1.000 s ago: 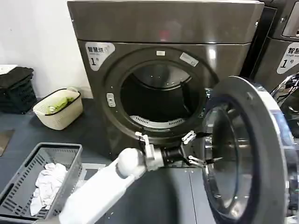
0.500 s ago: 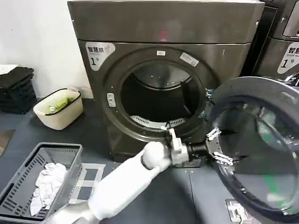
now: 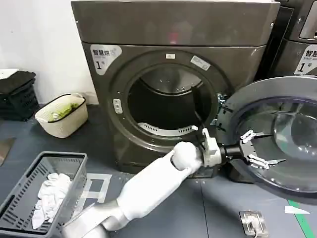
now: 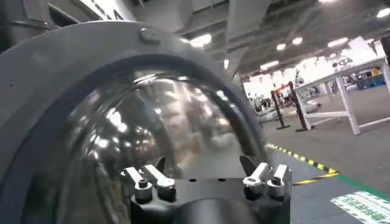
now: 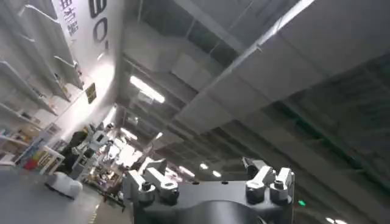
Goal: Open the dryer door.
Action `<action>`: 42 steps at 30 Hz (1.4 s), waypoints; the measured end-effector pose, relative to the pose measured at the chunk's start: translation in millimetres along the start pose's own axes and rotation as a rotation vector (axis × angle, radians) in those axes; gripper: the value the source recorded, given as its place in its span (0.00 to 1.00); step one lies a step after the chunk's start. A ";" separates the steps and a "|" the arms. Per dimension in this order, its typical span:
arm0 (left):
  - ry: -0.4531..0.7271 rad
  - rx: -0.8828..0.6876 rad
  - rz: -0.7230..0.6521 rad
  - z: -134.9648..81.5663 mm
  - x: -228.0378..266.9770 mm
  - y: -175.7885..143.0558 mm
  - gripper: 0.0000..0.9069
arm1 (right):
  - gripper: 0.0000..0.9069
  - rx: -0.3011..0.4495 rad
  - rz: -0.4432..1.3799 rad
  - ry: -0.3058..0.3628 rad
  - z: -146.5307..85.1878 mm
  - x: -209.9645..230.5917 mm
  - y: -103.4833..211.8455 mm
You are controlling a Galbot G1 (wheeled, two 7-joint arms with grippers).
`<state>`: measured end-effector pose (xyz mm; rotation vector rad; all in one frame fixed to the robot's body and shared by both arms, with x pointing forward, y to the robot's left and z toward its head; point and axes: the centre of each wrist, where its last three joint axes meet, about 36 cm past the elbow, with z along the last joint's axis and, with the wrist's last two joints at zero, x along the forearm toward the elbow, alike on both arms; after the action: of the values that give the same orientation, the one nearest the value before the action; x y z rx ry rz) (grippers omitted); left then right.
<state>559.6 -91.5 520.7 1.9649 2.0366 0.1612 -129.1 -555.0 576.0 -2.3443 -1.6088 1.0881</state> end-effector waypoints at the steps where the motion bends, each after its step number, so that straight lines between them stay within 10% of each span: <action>1: 0.009 -0.002 -0.001 1.4 0.2 2.1 1.00 | 1.00 0.003 0.002 0.000 1.6 -0.9 -1.3; 23: 0.133 -0.029 -0.093 18.1 9.5 32.2 1.00 | 1.00 0.025 -0.001 0.015 21.5 -4.4 -8.7; 42: 0.052 0.027 0.069 -25.1 3.6 -39.5 1.00 | 1.00 -0.010 -0.059 0.021 23.4 -12.1 11.1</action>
<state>514.4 -86.9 532.5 2.0687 2.0141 0.2033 -136.8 -577.2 559.7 -2.2913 -1.6688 1.0428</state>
